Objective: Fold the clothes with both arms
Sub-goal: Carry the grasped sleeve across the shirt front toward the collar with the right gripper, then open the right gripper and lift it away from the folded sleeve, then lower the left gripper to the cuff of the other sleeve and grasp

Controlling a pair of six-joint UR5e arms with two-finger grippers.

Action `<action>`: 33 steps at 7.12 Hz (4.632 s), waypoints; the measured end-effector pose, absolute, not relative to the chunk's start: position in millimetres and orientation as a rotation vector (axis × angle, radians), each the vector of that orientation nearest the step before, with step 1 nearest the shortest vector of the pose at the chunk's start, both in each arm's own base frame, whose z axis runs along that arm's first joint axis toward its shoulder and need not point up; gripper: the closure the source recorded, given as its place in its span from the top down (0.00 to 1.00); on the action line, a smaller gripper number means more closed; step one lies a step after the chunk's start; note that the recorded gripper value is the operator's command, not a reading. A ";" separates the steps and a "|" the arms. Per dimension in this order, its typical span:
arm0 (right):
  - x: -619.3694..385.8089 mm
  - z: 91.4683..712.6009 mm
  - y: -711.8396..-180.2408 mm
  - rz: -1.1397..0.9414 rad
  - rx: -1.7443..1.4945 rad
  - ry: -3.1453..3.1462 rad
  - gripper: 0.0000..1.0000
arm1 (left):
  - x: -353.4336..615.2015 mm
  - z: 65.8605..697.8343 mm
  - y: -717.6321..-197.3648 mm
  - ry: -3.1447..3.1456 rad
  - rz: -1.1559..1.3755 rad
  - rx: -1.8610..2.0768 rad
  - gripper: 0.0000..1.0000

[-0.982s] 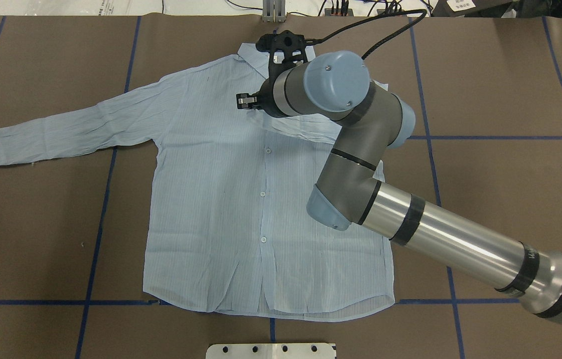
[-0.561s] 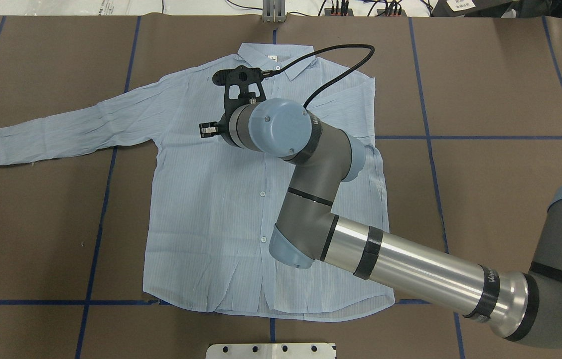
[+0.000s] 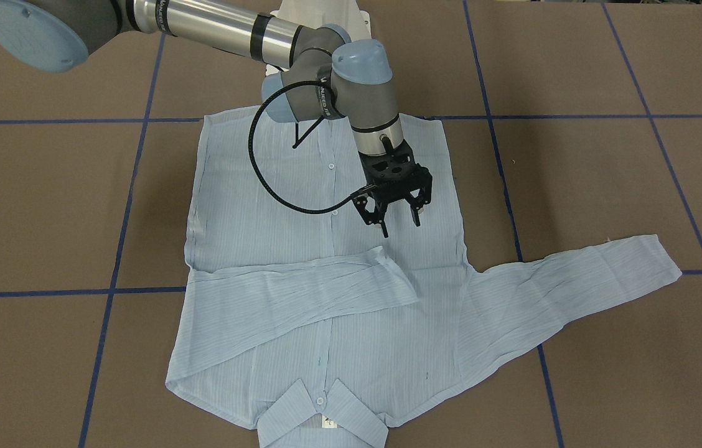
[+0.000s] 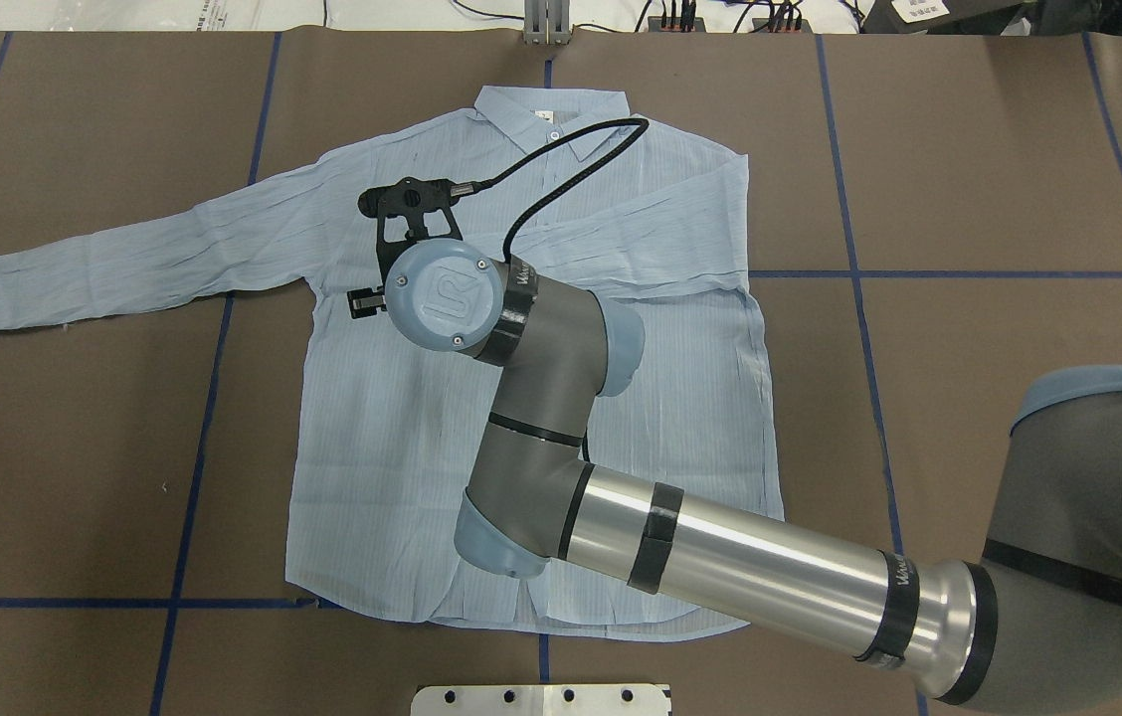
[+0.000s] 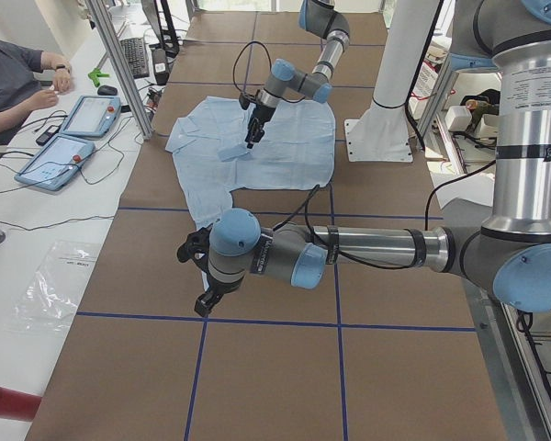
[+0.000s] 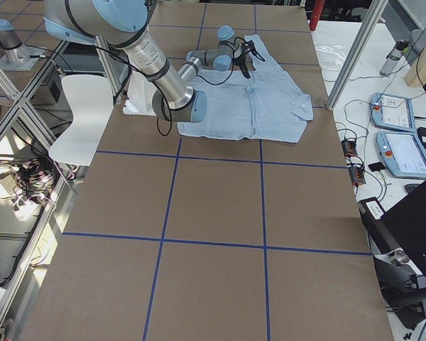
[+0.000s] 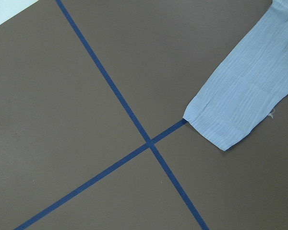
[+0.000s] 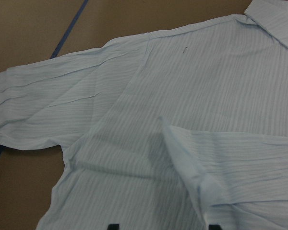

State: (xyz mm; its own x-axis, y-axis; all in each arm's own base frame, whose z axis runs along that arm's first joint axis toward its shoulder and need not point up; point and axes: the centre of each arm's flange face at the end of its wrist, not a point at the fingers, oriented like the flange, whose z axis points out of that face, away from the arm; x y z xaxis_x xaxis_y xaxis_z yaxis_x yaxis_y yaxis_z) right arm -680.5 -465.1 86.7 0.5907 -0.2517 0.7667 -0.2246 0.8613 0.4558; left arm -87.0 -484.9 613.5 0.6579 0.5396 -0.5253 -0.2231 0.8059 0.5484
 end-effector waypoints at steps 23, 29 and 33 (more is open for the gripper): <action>-46.6 566.4 -568.5 -0.233 0.169 -0.720 1.00 | 138.9 644.1 -483.2 0.942 -0.043 0.356 1.00; -45.9 571.7 -564.5 -0.228 0.162 -0.720 1.00 | 156.6 672.0 -495.9 0.909 -0.067 0.362 1.00; -46.0 570.9 -564.8 -0.229 0.164 -0.720 1.00 | 186.4 680.2 -497.0 0.930 -0.074 0.333 0.86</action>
State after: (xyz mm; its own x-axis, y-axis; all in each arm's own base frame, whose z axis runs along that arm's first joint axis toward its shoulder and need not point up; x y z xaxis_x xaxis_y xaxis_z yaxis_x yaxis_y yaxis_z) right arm -46.0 -564.8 570.9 0.7285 -0.2629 0.6326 0.1508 0.9623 0.2262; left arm 186.4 -497.0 680.2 0.5991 0.0802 -0.7967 0.2054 0.9463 0.2497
